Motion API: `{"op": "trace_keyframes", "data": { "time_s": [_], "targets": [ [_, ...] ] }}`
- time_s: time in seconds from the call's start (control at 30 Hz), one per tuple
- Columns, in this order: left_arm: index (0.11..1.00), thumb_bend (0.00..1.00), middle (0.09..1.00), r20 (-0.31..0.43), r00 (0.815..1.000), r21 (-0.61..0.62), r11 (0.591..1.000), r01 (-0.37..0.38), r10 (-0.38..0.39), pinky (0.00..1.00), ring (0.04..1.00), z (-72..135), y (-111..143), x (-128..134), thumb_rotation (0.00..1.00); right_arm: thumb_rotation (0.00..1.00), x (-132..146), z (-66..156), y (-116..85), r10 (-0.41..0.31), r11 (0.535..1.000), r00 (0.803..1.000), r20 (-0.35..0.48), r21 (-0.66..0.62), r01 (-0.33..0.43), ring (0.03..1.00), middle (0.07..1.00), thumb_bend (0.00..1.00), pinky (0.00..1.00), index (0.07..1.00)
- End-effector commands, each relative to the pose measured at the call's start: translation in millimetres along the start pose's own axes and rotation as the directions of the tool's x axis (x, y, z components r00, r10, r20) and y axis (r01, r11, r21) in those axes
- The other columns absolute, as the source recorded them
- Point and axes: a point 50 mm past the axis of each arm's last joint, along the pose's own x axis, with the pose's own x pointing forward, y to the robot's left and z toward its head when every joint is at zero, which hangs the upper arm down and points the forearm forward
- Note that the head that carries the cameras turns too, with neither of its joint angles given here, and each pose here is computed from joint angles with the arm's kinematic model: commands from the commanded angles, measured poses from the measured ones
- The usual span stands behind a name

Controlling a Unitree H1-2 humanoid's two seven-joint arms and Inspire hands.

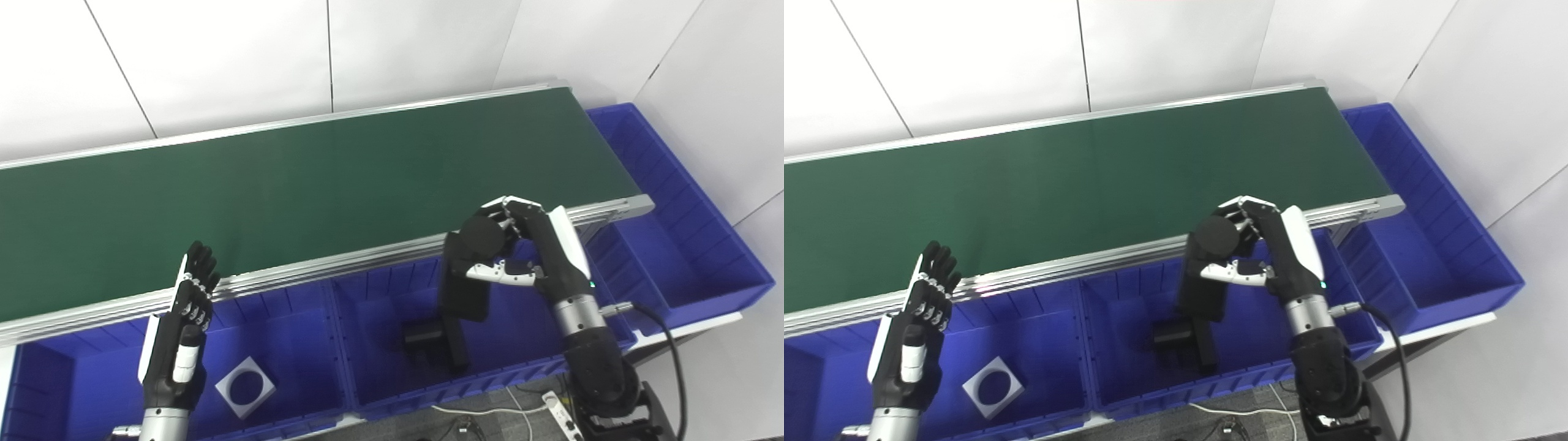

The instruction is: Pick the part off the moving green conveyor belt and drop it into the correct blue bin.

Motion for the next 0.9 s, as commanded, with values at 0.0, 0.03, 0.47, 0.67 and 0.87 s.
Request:
{"op": "trace_keyframes", "data": {
  "time_s": [0.0,0.03,0.47,0.67,0.87],
  "targets": [
    [0.993,0.88,1.000,0.049,0.998,0.021,0.999,0.026,-0.027,1.00,1.000,5,5,8,0.88,0.00,2,8,-15,-0.039,0.999,0.999,0.021,-0.036,0.040,0.263,0.408,0.52,0.20,0.523],
    [0.992,0.88,0.999,0.041,0.999,0.018,1.000,0.025,-0.025,1.00,1.000,3,6,7,0.88,0.00,2,6,-17,-0.042,0.998,0.999,0.011,-0.046,0.043,0.261,0.406,0.52,0.20,0.523],
    [1.000,0.84,0.995,0.009,1.000,0.006,1.000,0.029,-0.029,1.00,1.000,-8,15,5,0.89,0.00,11,-19,-44,-0.142,0.966,0.987,-0.074,-0.228,0.122,0.264,0.455,0.52,0.20,0.494],
    [1.000,0.86,0.996,0.009,0.999,0.006,0.999,0.033,-0.033,1.00,1.000,-8,16,3,0.88,0.00,13,-36,-55,-0.129,0.898,0.991,-0.043,-0.429,0.098,0.210,0.470,0.53,0.15,0.483],
    [0.999,0.85,0.995,0.014,0.999,-0.003,0.999,0.035,-0.035,1.00,1.000,-8,16,2,0.87,0.00,20,-48,-55,0.012,0.806,0.998,-0.064,-0.590,-0.048,0.288,0.473,0.53,0.22,0.484]
  ]
}}
